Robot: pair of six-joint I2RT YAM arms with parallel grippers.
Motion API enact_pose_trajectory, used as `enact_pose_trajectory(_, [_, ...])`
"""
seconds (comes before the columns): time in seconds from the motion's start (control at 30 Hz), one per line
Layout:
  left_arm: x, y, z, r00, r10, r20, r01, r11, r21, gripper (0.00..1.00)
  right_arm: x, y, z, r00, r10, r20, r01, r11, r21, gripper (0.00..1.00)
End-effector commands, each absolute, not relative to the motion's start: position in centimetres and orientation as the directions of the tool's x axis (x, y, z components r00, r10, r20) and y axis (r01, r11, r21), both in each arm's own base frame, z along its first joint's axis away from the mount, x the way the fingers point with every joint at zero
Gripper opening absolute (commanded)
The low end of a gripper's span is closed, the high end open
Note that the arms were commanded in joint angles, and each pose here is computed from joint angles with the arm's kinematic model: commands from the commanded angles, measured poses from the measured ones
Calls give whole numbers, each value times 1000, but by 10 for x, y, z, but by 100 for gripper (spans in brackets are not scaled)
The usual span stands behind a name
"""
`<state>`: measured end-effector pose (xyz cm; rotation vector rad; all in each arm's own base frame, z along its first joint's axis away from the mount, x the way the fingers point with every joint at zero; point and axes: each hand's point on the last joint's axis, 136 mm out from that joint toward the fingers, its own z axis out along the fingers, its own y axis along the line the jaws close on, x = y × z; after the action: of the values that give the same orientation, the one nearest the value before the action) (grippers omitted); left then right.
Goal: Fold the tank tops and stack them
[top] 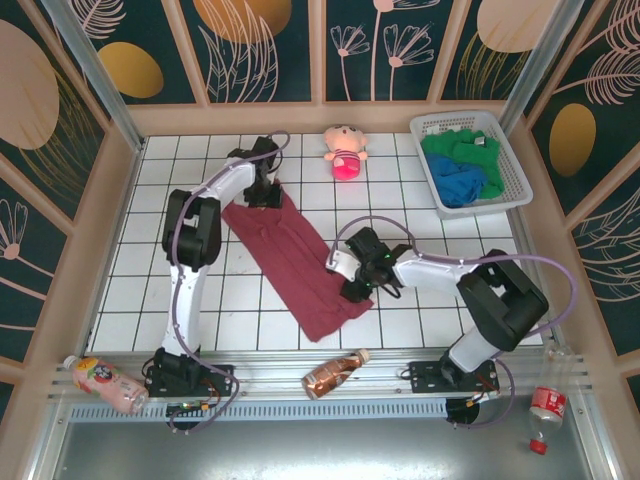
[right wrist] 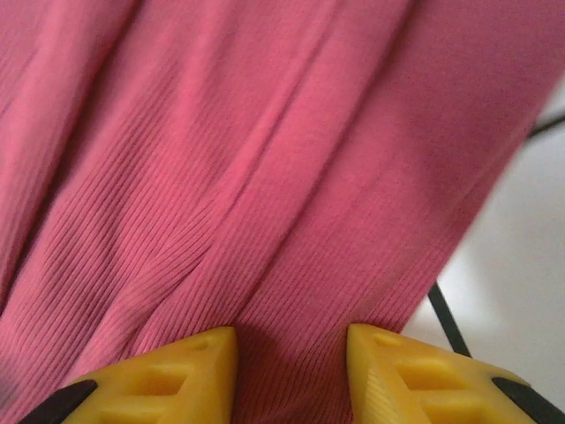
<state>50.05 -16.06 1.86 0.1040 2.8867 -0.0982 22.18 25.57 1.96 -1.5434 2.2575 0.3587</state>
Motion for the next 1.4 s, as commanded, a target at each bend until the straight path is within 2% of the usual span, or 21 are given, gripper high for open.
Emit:
enact_pose_trajectory(0.0, [534,-140,10,-948,105,-300,91,994,60,44,210,277,16,-305,-841,-447,-947,316,53,38])
enact_pose_trajectory(0.13, [559,-143,11,-924,121,-362,100,992,77,44,203,305,21,-241,-846,-476,-967,249,47,38])
enact_pose_trajectory(0.3, [569,-161,19,-902,125,-413,140,990,-6,50,204,325,56,-158,-818,-554,-982,190,-2,40])
enact_pose_trajectory(0.43, [569,-168,54,-873,133,-469,172,984,-41,55,199,329,61,-56,-816,-575,-991,117,-70,45])
enact_pose_trajectory(0.5, [567,-167,75,-861,133,-491,176,983,-42,61,195,338,60,-15,-805,-594,-995,73,-75,47])
enact_pose_trajectory(0.63, [550,-157,121,-835,141,-533,180,983,-23,68,181,363,62,74,-773,-630,-996,-31,-78,50])
enact_pose_trajectory(0.8, [513,-142,152,-844,135,-519,168,986,-16,70,176,376,45,119,-778,-616,-993,-78,-93,52])
enact_pose_trajectory(0.93, [478,-121,156,-862,108,-495,134,991,-19,70,172,384,41,150,-773,-617,-988,-100,-115,52])
enact_pose_trajectory(1.07, [445,-101,142,-889,90,-449,103,995,-4,70,174,370,21,157,-820,-550,-986,-99,-135,52])
enact_pose_trajectory(1.2, [419,-91,128,-904,74,-420,84,996,-5,70,184,357,13,137,-852,-505,-986,-68,-153,46])
enact_pose_trajectory(1.3, [404,-90,120,-909,59,-413,77,997,-27,70,184,361,20,136,-839,-527,-986,-65,-151,27])
enact_pose_trajectory(1.37, [395,-91,111,-919,52,-390,74,997,-39,70,178,367,28,132,-825,-549,-989,-72,-130,22])
